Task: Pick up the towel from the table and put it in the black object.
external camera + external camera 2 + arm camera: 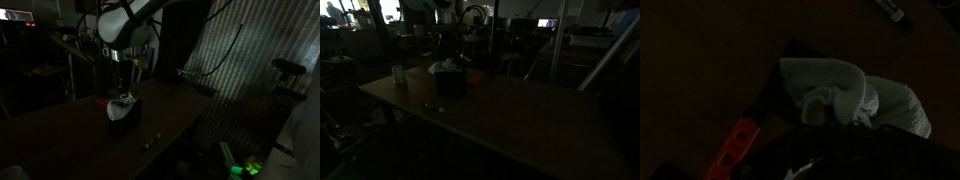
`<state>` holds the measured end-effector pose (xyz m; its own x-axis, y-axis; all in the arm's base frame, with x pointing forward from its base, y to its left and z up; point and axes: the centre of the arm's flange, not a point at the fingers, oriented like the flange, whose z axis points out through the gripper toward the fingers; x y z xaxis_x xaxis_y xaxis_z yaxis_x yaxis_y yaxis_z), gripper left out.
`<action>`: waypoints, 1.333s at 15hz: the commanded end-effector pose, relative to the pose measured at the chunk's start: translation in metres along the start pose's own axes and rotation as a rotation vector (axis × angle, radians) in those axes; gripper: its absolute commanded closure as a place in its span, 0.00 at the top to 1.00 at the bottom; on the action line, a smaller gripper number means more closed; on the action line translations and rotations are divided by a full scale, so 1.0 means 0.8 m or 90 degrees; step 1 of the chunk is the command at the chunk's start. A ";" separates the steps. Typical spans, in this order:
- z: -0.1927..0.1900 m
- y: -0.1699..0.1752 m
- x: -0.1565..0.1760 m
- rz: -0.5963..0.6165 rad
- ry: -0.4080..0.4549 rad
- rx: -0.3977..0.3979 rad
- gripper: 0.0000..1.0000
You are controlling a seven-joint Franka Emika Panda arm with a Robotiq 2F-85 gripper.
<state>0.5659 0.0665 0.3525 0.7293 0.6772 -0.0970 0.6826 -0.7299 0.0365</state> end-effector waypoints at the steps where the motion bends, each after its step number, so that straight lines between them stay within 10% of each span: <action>1: 0.011 0.004 -0.010 0.063 0.020 0.003 0.01; 20: 0.085 0.009 -0.024 0.183 -0.023 0.053 0.01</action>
<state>0.5606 0.0476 0.2945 0.8701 0.4715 -0.1435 0.4749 -0.8799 -0.0113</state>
